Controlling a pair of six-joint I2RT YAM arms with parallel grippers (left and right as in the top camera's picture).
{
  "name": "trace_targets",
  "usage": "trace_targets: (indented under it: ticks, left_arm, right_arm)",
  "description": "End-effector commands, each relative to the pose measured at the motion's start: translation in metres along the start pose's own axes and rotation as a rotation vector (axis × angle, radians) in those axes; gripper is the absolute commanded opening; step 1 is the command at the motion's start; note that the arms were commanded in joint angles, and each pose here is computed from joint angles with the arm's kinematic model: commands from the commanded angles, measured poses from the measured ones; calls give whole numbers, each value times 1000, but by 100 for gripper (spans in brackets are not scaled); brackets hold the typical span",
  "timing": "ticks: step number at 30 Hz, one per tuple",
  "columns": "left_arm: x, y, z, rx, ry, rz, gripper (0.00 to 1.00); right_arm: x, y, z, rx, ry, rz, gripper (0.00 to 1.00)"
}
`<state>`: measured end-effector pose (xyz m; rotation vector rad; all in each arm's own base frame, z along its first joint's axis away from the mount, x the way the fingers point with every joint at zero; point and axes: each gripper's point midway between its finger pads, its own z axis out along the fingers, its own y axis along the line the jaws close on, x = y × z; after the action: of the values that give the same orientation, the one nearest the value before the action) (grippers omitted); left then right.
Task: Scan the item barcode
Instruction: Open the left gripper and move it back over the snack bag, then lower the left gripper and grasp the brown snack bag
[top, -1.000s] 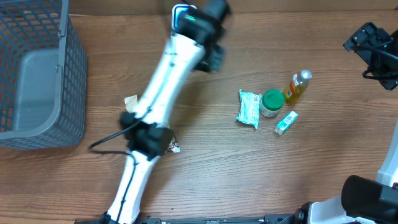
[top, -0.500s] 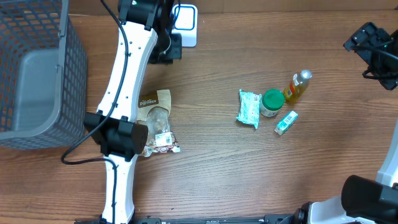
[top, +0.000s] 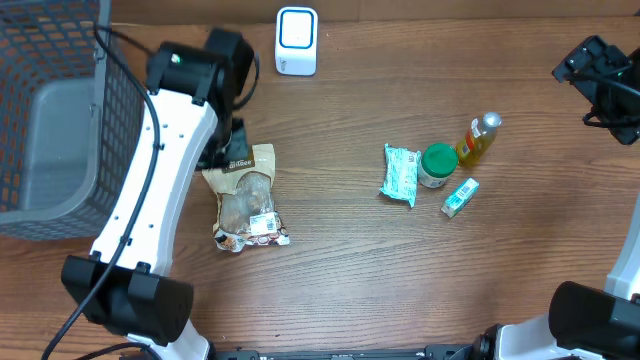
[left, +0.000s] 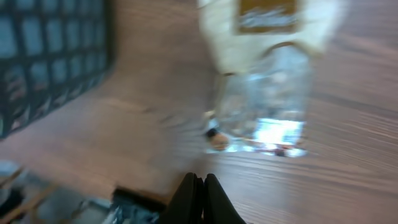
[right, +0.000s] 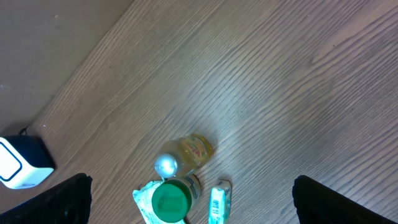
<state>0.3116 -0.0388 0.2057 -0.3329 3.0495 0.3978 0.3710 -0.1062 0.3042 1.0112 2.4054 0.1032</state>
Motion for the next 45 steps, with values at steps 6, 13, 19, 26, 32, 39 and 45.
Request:
trace_targets:
  ticks: [6, 13, 19, 26, 32, 39, 45]
  left_arm:
    - [24, 16, 83, -193, 104, -77, 5]
    - [54, 12, 141, -212, 173, -19, 8]
    - [73, -26, 177, -11, 225, 29, 12]
    - [92, -89, 174, 337, 295, 145, 13]
    - [89, -129, 159, 507, 251, 240, 15]
    - [64, -134, 110, 578, 216, 312, 14]
    - [17, -101, 68, 438, 88, 305, 37]
  right_arm:
    - [0, 0, 0, -4, 0, -3, 100]
    - [0, 0, 0, -4, 0, -3, 100]
    - [0, 0, 0, -4, 0, -3, 100]
    - [0, 0, 0, -4, 0, -3, 100]
    - [0, 0, 0, -4, 0, -3, 100]
    - [0, 0, 0, -4, 0, -3, 100]
    - [0, 0, 0, -4, 0, -3, 100]
